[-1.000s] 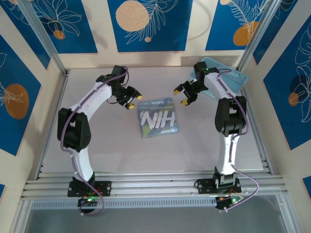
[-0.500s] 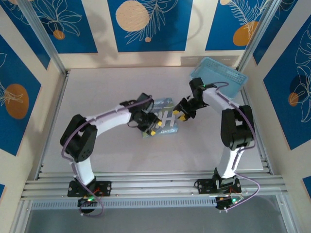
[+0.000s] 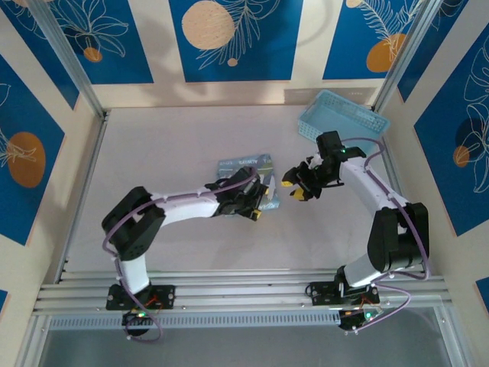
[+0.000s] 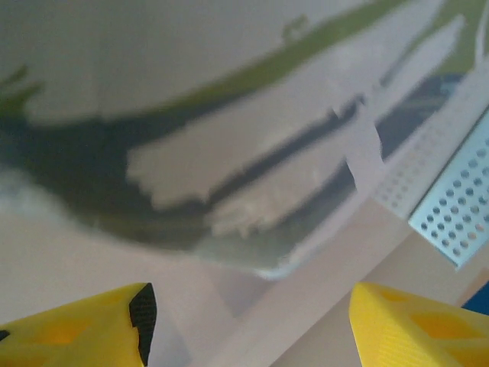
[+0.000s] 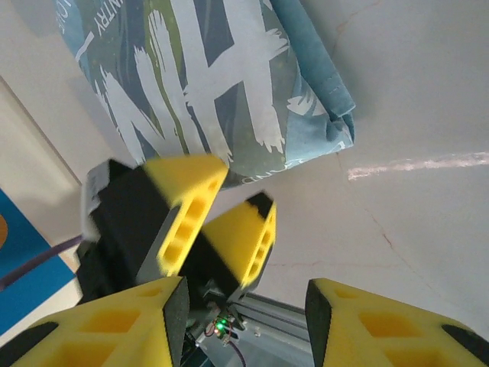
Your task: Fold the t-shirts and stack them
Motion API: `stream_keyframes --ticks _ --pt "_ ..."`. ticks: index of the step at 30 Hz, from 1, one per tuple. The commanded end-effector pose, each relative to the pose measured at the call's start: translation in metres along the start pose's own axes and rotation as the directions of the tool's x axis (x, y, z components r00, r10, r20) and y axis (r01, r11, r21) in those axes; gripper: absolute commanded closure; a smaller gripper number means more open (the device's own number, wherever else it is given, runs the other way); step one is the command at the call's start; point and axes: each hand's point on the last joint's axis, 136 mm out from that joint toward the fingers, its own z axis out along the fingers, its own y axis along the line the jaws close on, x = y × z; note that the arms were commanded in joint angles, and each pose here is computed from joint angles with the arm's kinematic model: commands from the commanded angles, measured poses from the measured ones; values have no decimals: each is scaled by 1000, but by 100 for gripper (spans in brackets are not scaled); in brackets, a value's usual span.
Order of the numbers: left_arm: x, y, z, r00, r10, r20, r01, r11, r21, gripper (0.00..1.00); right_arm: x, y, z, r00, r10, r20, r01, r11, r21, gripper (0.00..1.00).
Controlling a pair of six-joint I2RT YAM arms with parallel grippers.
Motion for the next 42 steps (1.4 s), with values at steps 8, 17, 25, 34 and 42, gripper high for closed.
stream_keyframes --ticks 8,17,25,34,42 --pt "-29 19 40 932 -343 117 347 938 -18 37 19 -5 -11 999 6 -42 -8 999 -33 53" --pt "-110 30 41 871 -434 231 436 899 44 73 18 -7 -13 999 41 -30 -42 999 -33 54" --pt "-222 26 -16 893 -332 305 340 940 29 75 16 -11 -12 997 71 -15 -71 997 -31 54" --pt "-358 0 -71 958 27 284 13 990 -138 78 10 -6 -5 996 82 -20 -83 996 -39 54" --pt "-441 9 -106 944 180 275 -100 954 -282 76 8 -3 1 996 86 -31 -87 996 -30 55"
